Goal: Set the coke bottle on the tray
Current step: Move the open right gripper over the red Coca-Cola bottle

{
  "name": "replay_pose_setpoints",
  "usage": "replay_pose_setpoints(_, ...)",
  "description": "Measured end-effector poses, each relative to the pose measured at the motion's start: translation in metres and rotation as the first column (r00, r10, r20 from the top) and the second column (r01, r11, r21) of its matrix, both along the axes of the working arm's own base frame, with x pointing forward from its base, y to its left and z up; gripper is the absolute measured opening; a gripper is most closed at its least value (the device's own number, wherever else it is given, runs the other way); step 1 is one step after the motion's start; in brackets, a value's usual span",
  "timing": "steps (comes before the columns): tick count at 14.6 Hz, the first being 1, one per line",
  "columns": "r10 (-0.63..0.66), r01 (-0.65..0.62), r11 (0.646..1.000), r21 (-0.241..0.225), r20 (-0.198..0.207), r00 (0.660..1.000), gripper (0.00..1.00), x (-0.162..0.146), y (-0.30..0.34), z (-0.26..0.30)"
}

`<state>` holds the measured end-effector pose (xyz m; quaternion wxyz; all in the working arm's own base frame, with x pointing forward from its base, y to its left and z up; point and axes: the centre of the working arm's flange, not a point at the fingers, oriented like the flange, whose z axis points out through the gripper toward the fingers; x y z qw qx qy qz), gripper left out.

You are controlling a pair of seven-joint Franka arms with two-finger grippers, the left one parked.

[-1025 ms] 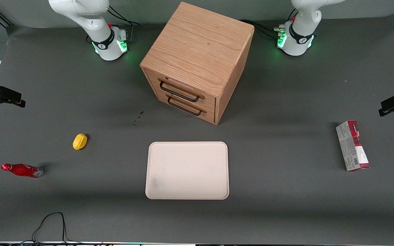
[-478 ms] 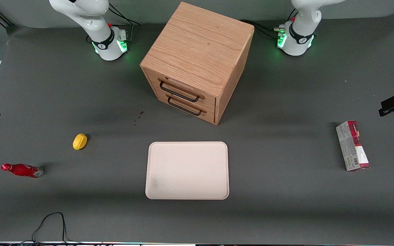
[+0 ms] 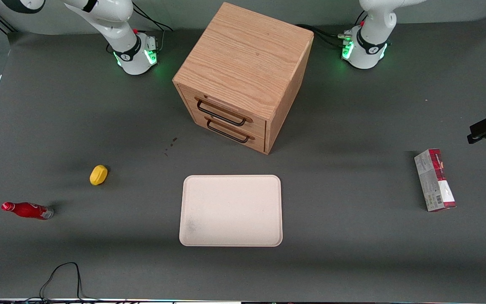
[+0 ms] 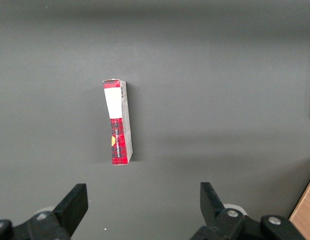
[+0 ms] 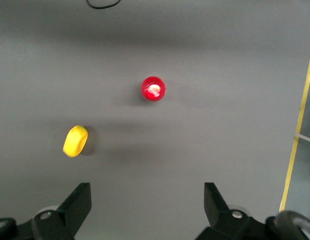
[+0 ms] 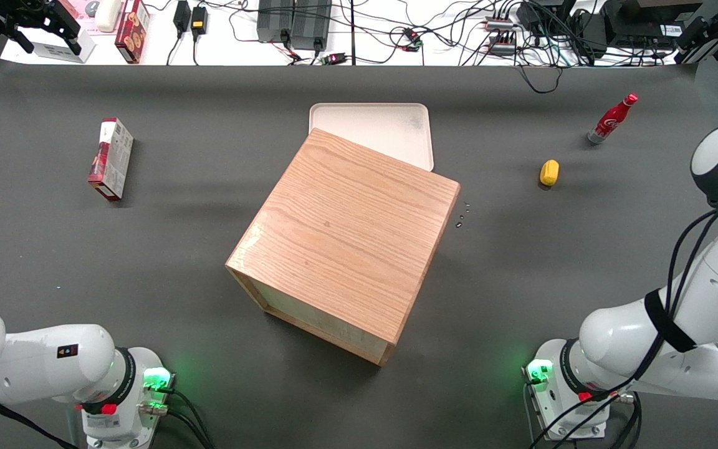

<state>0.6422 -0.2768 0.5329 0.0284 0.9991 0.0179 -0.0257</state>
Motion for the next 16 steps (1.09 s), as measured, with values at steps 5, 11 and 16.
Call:
replay_pose_setpoints(5, 0.018, -0.019, 1.0, 0.025, 0.027, 0.999, 1.0, 0.014, -0.018, -0.035)
replay_pose_setpoints(11, 0.022, -0.022, 0.999, 0.041, -0.005, 1.0, 1.0, 0.034, -0.027, -0.11)
replay_pose_setpoints(16, 0.015, -0.017, 0.999, 0.049, 0.027, 1.0, 1.0, 0.04, -0.029, -0.16)
